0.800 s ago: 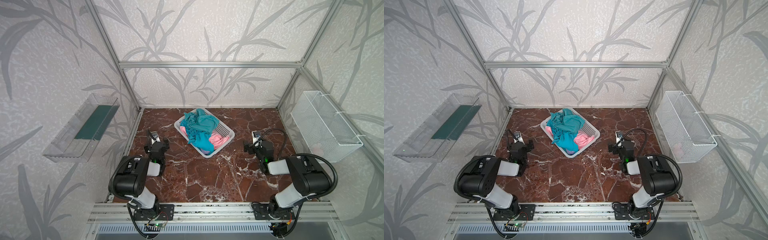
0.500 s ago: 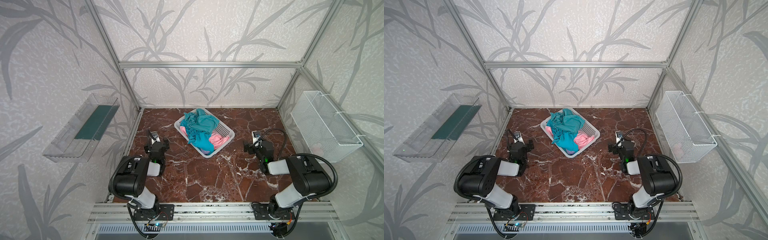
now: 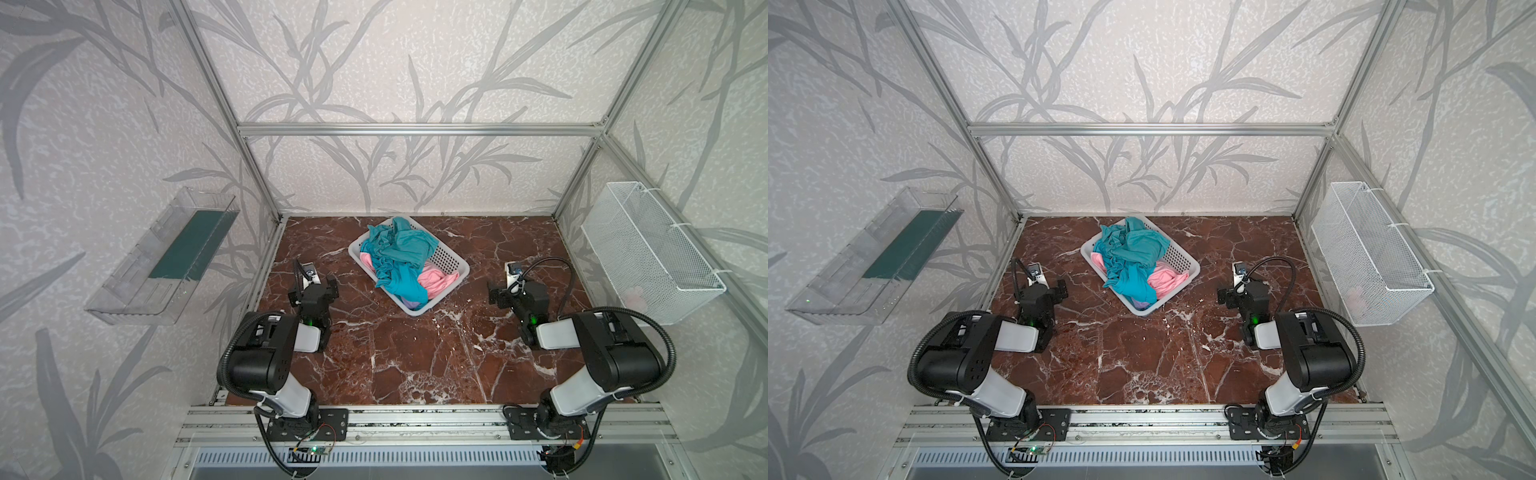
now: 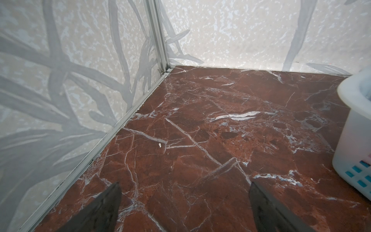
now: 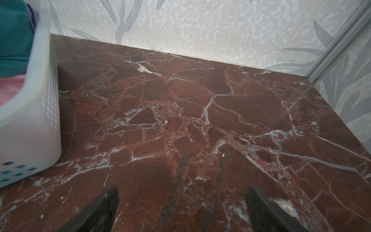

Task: Fold and stack the t-shirts

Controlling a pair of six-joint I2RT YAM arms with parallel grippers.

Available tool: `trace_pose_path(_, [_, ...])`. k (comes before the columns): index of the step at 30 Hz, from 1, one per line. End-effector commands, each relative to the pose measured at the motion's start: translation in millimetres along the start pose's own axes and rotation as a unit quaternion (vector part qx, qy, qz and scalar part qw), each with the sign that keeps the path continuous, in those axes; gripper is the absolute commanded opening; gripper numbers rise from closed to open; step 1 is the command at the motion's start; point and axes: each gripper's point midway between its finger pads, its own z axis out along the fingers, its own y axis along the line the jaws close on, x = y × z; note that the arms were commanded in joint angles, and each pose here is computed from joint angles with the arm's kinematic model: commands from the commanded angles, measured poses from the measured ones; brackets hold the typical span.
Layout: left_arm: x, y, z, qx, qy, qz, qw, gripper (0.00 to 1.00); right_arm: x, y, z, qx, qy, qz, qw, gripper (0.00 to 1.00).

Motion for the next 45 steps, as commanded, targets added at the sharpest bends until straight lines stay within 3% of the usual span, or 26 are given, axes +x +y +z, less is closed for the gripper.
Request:
trace_pose_path(1, [-8, 3, 1, -0.008, -0.013, -0.003, 1.0, 0.99, -15, -1, 0, -0.008, -0.021, 0.013, 1.0, 0.99])
trace_pose_path(12, [-7, 7, 7, -0.001, 0.0, -0.018, 1.0, 0.99, -15, -12, -2, 0.024, -0.022, 0.023, 0.999, 0.99])
trace_pose_path(14, [-12, 13, 2, -0.028, -0.009, -0.018, 0.999, 0.99, -19, -18, -3, 0.042, -0.016, 0.03, 0.999, 0.99])
trace_pose_path(17, [-13, 5, -5, -0.001, -0.017, -0.01, 1.0, 0.99, -32, -16, -4, 0.036, 0.0, 0.022, 0.999, 0.99])
trace_pose_path(21, [-15, 5, -7, -0.006, -0.031, -0.005, 0.999, 0.99, -53, -27, -19, 0.099, 0.033, 0.024, 0.994, 0.99])
trace_pose_path(23, [-17, 5, -8, -0.005, -0.035, -0.005, 0.999, 0.99, -69, -14, -29, 0.089, 0.034, 0.02, 0.995, 0.99])
trace_pose_path(25, [-39, -4, -20, -0.016, -0.047, 0.031, 0.998, 0.99, -81, 9, -38, 0.052, 0.037, 0.009, 0.998, 0.99])
trace_pose_path(27, [-74, -46, -37, 0.068, -0.039, 0.102, 0.992, 0.99, -90, 30, -46, 0.022, 0.042, -0.004, 0.999, 0.99])
trace_pose_path(28, [-90, -54, -44, 0.094, -0.035, 0.096, 0.99, 0.99, -91, 38, -49, 0.016, 0.045, -0.01, 0.999, 0.99])
trace_pose_path(30, [-122, -36, -44, 0.041, -0.041, 0.041, 0.997, 0.99, -95, 51, -53, 0.01, 0.054, -0.023, 0.998, 0.99])
trace_pose_path(34, [-139, -12, -45, -0.038, 0.015, -0.001, 0.999, 0.99, -96, 72, -55, 0.006, 0.1, -0.03, 0.995, 0.99])
trace_pose_path(37, [-142, 38, -68, -0.175, 0.052, -0.112, 0.977, 0.99, -97, 102, -54, -0.039, 0.126, -0.035, 0.991, 0.98])
trace_pose_path(39, [-141, 61, -87, -0.222, 0.065, -0.171, 0.958, 0.99, -97, 131, -54, -0.104, 0.151, -0.032, 0.983, 0.85])
trace_pose_path(40, [-142, 57, -86, -0.201, 0.072, -0.172, 0.962, 0.98, -98, 142, -53, -0.13, 0.16, -0.027, 0.978, 0.82])
trace_pose_path(42, [-141, 39, -85, -0.139, 0.085, -0.182, 0.97, 0.79, -99, 163, -49, -0.167, 0.182, -0.016, 0.969, 0.77])
trace_pose_path(45, [-125, 5, -84, -0.046, 0.139, -0.195, 0.97, 0.61, -93, 179, -36, -0.183, 0.225, -0.012, 0.957, 0.69])
